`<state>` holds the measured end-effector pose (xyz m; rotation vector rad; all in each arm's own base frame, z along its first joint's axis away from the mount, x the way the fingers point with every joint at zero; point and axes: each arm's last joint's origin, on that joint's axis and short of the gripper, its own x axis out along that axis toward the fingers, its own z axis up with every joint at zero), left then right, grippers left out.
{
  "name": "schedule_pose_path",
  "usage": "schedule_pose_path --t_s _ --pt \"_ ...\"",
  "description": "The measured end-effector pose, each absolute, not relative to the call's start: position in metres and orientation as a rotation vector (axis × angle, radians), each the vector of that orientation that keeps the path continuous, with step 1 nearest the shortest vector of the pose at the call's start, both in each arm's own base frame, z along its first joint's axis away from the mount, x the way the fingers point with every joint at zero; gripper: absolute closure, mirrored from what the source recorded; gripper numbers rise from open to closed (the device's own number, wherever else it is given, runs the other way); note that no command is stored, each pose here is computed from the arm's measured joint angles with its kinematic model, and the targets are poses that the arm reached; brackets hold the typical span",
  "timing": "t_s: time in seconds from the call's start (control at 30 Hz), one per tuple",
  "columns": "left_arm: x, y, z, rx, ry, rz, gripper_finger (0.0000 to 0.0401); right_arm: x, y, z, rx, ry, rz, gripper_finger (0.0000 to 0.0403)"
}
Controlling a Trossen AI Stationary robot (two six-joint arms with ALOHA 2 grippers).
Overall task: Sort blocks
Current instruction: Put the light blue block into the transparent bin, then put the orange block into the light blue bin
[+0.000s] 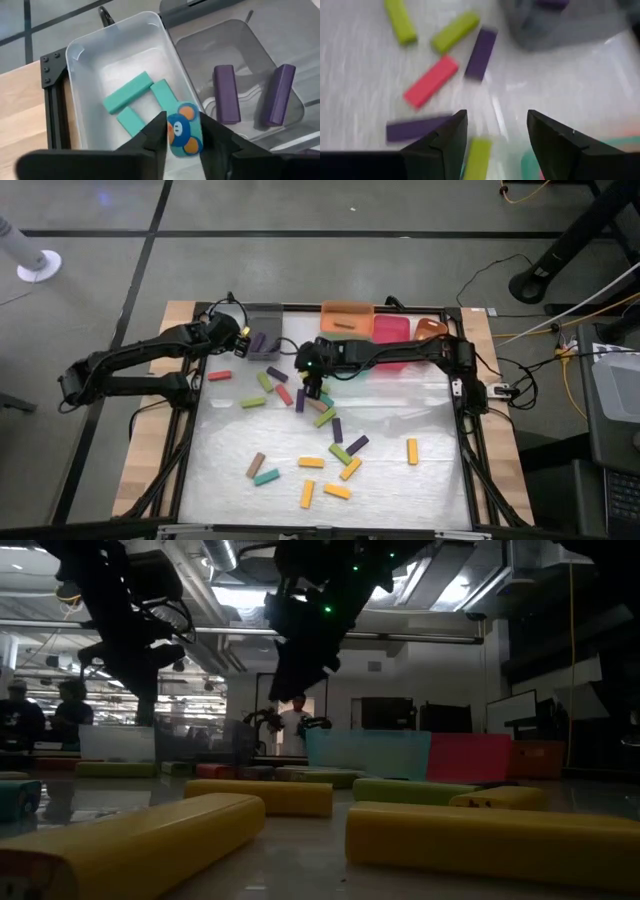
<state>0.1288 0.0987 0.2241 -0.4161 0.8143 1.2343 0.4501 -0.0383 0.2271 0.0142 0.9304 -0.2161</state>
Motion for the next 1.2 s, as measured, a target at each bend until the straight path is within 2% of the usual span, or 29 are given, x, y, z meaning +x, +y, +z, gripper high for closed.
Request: schedule_pose_path --t_s 0.1,0.43,0.7,0.9,1.07,1.2 --pt "0.128 0.1 0.224 -0.399 0.829 1.233 0.0288 0.447 -0.029 0.224 0.004 0.983 -0.194 0.0205" --pt "0.127 0.102 0.224 -0.369 0.86 1.198 0.0246 0.434 0.025 0.216 -0.062 1.132 -0.089 0.0205" --pt "0.148 0.096 0.231 -0.37 0.77 0.871 0.0249 0.429 0.063 0.216 -0.112 1.14 -0.013 0.0205" --pt "0.165 0.082 0.238 -0.33 0.676 0.729 0.025 0.421 0.079 0.214 -0.147 1.202 0.019 0.0205" --pt "0.185 0.056 0.236 -0.202 0.695 0.455 0.0251 0.409 0.086 0.21 -0.185 1.307 0.028 0.0205" --pt "0.207 0.032 0.227 -0.017 0.728 0.233 0.0251 0.401 0.087 0.209 -0.21 1.385 0.021 0.0205"
